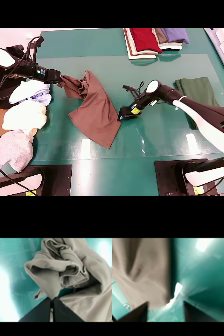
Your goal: Fold the shirts.
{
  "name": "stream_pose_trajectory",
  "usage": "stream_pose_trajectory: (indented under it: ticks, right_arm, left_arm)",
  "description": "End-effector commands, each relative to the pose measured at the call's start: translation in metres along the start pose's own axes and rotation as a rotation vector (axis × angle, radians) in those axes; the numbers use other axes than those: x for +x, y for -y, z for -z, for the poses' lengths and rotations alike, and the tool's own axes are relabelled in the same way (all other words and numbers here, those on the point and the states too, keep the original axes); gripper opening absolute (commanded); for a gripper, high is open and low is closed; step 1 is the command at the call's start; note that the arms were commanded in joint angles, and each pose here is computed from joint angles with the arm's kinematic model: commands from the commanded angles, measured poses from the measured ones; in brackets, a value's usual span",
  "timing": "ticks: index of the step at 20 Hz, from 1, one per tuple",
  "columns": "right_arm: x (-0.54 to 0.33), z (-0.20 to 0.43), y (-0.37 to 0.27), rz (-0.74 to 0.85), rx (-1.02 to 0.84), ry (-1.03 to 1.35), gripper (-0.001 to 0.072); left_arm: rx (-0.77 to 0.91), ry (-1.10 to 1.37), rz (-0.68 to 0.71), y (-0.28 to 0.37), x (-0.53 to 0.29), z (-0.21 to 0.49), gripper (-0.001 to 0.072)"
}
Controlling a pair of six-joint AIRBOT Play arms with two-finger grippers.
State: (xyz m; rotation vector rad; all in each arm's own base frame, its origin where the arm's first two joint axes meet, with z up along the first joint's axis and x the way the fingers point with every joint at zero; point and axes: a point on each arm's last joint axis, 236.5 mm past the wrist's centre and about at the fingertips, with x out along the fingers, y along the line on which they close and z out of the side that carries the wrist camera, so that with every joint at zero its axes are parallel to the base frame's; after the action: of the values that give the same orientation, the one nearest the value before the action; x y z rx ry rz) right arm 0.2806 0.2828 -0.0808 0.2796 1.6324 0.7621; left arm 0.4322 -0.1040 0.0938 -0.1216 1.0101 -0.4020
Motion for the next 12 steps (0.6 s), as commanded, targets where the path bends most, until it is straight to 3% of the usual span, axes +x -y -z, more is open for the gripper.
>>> stream_pose_trajectory:
  ticks: [1, 3, 8, 12]
  right_arm:
    - [0.025, -0.002, -0.015, 0.019, -0.044, 0.043, 0.0330]
    - [0.029, -0.005, -0.020, 0.026, -0.064, 0.061, 0.0016]
    - [-0.062, -0.028, -0.001, 0.176, -0.134, 0.256, 0.0014]
    - [-0.210, -0.036, 0.009, 0.293, -0.141, 0.512, 0.0013]
  left_arm:
    - [-0.002, 0.000, -0.003, -0.001, -0.001, 0.000, 0.0025]
    - [0.000, -0.001, -0.008, -0.002, -0.001, 0.000, 0.0025]
    - [-0.012, 0.053, -0.202, -0.040, -0.025, -0.011, 0.0024]
    - [0.005, 0.191, -0.214, -0.029, -0.061, -0.035, 0.0024]
